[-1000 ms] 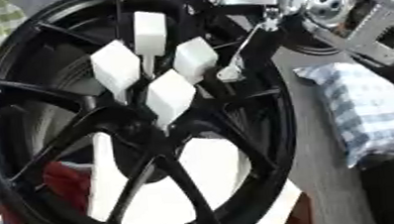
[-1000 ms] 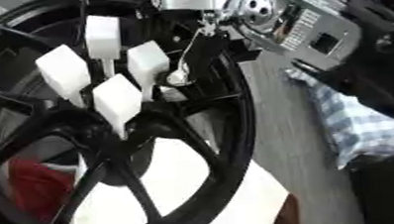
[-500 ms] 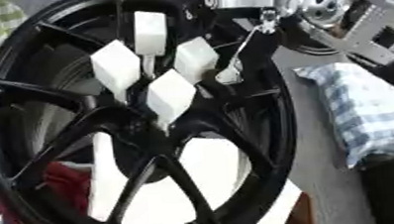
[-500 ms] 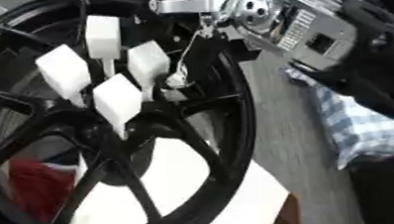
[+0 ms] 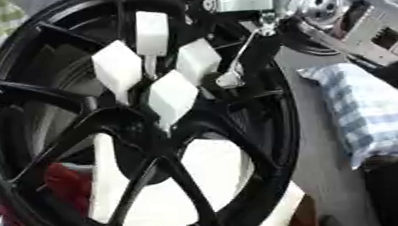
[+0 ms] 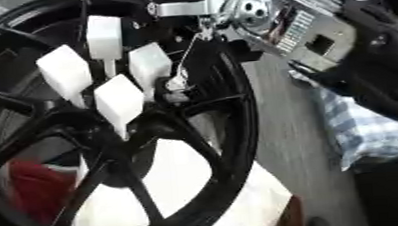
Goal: Pull the pin out of the wheel hub.
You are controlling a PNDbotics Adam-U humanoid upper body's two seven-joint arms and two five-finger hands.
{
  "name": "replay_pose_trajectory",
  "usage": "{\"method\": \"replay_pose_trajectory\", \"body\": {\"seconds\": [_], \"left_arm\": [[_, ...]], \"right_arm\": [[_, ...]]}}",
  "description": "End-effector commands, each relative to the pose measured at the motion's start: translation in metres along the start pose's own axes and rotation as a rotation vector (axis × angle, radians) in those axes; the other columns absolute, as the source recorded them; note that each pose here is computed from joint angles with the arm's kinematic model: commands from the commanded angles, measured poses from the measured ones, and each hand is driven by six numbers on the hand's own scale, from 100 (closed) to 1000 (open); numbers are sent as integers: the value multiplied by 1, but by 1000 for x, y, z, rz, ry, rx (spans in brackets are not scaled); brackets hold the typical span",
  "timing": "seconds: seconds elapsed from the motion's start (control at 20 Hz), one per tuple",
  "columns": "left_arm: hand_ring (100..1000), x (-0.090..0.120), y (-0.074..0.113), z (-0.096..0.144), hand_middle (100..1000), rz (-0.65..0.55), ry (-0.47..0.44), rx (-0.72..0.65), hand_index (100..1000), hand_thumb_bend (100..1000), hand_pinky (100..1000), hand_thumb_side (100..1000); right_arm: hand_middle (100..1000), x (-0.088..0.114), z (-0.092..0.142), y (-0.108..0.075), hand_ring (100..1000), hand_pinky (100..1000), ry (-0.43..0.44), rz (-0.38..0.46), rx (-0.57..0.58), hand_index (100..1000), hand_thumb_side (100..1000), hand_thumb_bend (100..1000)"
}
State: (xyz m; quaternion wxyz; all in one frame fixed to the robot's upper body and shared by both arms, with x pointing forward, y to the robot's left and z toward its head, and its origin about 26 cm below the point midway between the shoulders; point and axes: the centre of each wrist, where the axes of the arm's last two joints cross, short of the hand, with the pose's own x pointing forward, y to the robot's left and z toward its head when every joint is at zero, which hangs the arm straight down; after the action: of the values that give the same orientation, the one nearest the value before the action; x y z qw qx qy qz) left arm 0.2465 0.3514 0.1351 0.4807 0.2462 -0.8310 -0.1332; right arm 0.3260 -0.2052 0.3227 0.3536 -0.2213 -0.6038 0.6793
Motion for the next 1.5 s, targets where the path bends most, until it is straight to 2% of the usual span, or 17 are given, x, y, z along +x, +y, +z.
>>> {"method": "replay_pose_trajectory", "body": {"seconds": [0.05, 0.5, 1.0, 1.5], "left_arm": [[864, 6, 3, -3, 763, -6, -28, -3, 800, 179, 845, 978], [864, 6, 3, -2, 763, -7, -26, -1, 800, 179, 847, 978], [864, 6, 5, -2, 763, -11, -27, 2, 801, 179, 849, 976], [864, 5, 6, -1, 762, -13, -27, 3, 801, 180, 850, 975]], "right_arm": [[504, 0, 3, -7, 708, 748, 7, 21, -10, 630, 100, 323], [381, 6, 8, -11, 648, 726, -22, 13, -27, 512, 100, 277], [314, 13, 18, -18, 611, 713, -34, 11, -80, 455, 100, 311], [293, 26, 34, -29, 596, 702, -51, -7, -163, 440, 100, 323]]}}
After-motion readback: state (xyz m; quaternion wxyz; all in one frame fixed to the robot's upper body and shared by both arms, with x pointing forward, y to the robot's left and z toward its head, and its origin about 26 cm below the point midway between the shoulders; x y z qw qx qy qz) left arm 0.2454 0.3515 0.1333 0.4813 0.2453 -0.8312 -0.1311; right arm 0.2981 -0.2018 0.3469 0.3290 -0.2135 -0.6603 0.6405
